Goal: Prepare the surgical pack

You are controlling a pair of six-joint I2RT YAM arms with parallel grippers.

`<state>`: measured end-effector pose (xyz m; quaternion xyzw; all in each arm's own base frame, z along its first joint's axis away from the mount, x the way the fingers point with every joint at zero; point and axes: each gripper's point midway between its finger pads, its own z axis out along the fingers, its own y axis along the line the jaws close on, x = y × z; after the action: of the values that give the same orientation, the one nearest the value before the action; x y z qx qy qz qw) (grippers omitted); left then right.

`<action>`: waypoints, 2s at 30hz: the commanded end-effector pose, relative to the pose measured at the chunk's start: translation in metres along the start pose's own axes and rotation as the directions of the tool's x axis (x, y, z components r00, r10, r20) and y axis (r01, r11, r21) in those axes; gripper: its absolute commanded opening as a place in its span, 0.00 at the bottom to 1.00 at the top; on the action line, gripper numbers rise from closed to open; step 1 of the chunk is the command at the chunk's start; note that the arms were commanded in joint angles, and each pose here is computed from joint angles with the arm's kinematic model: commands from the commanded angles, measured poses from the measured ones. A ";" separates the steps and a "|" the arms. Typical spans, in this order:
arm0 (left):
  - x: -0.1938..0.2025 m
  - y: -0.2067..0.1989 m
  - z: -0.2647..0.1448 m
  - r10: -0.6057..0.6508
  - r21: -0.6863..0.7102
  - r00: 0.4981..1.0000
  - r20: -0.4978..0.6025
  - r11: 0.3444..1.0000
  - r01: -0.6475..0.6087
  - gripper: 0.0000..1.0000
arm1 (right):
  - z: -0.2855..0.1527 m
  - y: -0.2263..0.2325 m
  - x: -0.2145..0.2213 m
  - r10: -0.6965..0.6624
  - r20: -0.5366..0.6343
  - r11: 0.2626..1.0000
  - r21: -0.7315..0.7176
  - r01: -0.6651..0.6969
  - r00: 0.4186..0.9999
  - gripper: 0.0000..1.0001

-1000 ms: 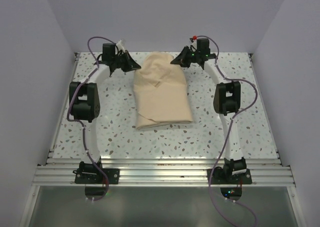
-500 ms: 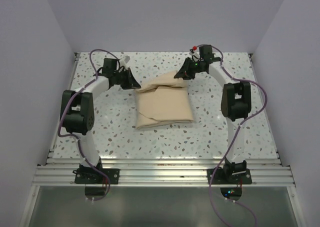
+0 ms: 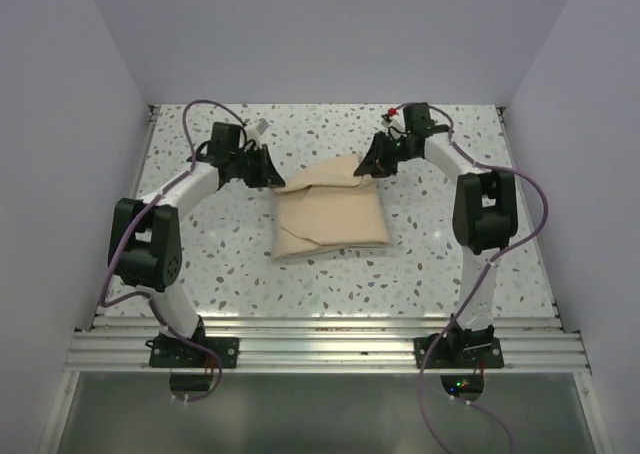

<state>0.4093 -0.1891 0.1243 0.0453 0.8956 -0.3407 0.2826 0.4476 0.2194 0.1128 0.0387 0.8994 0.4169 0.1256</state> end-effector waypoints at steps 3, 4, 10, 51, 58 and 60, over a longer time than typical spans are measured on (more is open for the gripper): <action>0.041 0.006 -0.002 -0.007 -0.013 0.996 -0.092 1.000 0.006 0.00 | -0.016 -0.002 0.037 -0.031 -0.070 1.000 -0.001 0.031 0.997 0.26; 0.046 0.007 -0.001 -0.006 -0.008 0.994 -0.106 1.000 0.005 0.00 | -0.016 -0.003 0.042 -0.027 -0.081 1.000 -0.001 0.027 0.996 0.27; 0.070 -0.002 -0.004 0.016 0.067 0.989 -0.147 0.998 -0.006 0.15 | -0.021 -0.011 0.070 -0.030 -0.126 1.000 -0.008 0.029 0.992 0.33; 0.127 -0.054 -0.080 0.149 0.188 0.975 -0.165 0.975 -0.117 0.33 | -0.126 -0.040 0.187 0.064 -0.041 0.953 0.299 -0.049 0.997 0.46; 0.089 -0.062 -0.073 0.170 0.172 0.983 -0.068 0.973 -0.156 0.38 | -0.151 -0.045 0.157 0.209 0.074 0.929 0.298 -0.221 0.975 0.72; 0.072 -0.064 -0.066 0.177 0.174 0.982 -0.060 0.971 -0.164 0.38 | -0.139 -0.026 0.145 0.215 0.051 0.958 0.181 -0.221 0.975 0.83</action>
<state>0.2658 -0.1950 0.1379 0.1405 0.8832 -0.3872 0.2244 0.2590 0.1041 0.1305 0.1499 0.9439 0.2793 0.0931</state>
